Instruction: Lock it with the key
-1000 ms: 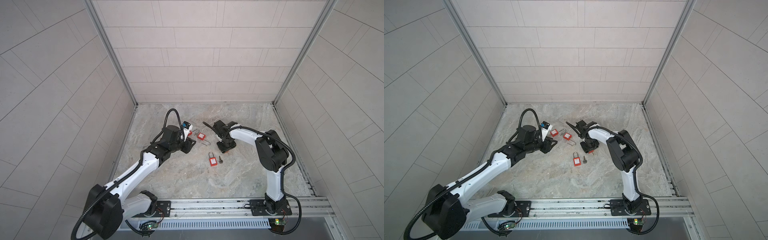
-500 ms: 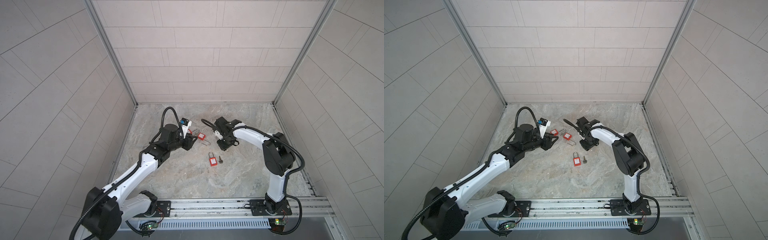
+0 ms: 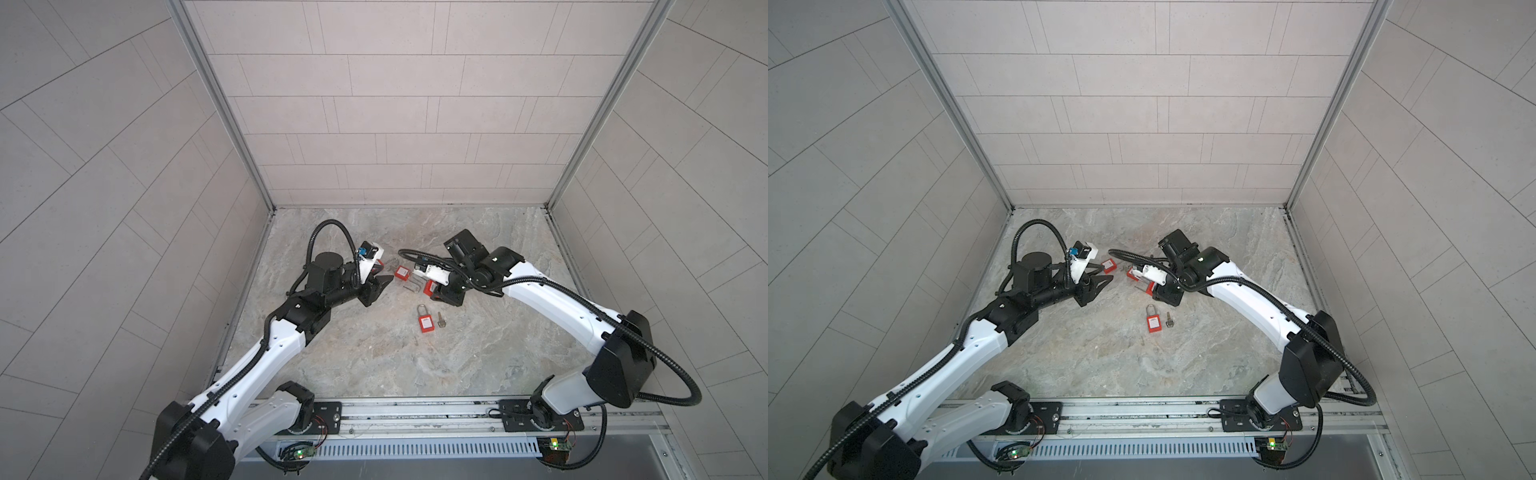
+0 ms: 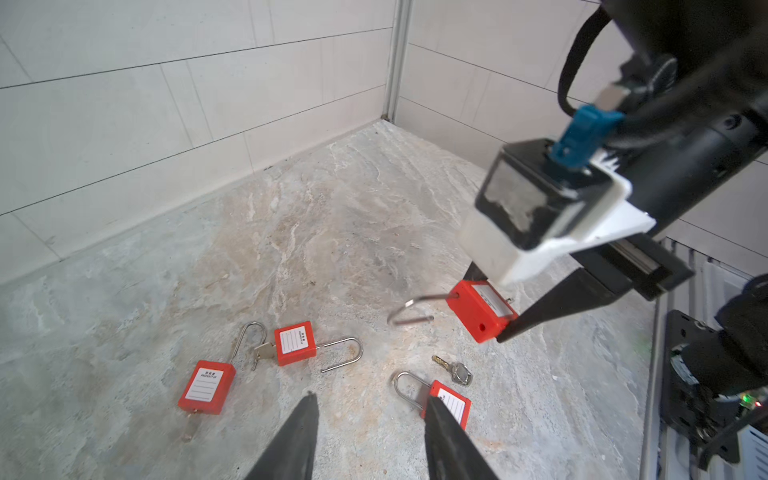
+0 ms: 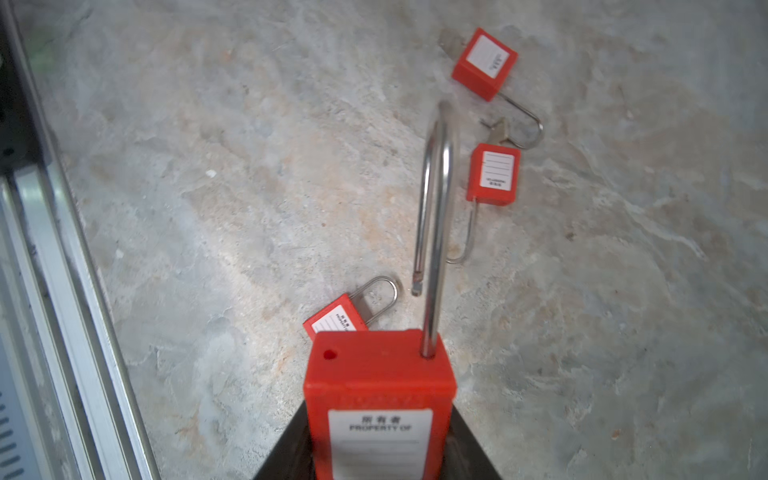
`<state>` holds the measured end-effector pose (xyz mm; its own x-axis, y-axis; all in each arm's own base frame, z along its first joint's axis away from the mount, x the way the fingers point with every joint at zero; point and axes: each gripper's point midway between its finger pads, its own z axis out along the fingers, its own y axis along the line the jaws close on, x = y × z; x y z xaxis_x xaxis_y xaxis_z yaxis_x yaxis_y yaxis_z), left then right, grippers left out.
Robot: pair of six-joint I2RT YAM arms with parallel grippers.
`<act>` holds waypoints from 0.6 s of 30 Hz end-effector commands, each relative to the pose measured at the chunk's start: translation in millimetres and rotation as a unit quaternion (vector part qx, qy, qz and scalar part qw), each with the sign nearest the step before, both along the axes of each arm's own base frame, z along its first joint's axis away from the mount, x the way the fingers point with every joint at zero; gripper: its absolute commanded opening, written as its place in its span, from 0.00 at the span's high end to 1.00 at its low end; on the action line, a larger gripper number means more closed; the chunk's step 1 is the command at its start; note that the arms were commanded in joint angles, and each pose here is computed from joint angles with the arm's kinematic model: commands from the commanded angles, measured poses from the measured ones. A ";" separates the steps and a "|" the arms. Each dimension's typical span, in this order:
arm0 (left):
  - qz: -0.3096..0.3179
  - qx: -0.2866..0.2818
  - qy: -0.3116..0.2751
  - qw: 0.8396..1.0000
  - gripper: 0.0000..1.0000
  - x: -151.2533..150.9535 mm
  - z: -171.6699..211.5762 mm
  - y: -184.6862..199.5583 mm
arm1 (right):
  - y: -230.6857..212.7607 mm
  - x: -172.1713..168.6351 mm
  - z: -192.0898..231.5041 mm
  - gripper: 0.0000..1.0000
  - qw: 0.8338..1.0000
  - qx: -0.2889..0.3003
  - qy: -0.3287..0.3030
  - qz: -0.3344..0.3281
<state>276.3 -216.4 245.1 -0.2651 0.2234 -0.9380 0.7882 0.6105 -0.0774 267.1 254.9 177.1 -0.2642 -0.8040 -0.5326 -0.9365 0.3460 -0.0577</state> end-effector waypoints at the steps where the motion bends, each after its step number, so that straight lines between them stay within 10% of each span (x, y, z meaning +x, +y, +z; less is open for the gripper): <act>1: -0.079 -0.001 -0.025 0.997 0.53 -22.3 4.6 -10.6 | 13.4 -12.8 11.1 0.80 0.998 0.008 -0.033 0.057; 18: -0.155 0.068 -0.030 0.985 0.62 -54.3 -28.6 -6.4 | 33.8 -30.8 18.1 0.82 0.994 -0.008 -0.050 0.092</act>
<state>226.7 -226.2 221.5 -0.1704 0.3782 -0.9099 0.9298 0.3674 -0.0215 235.4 285.6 177.3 -0.0989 -0.8510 -0.5157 -0.9752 0.1860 -0.1199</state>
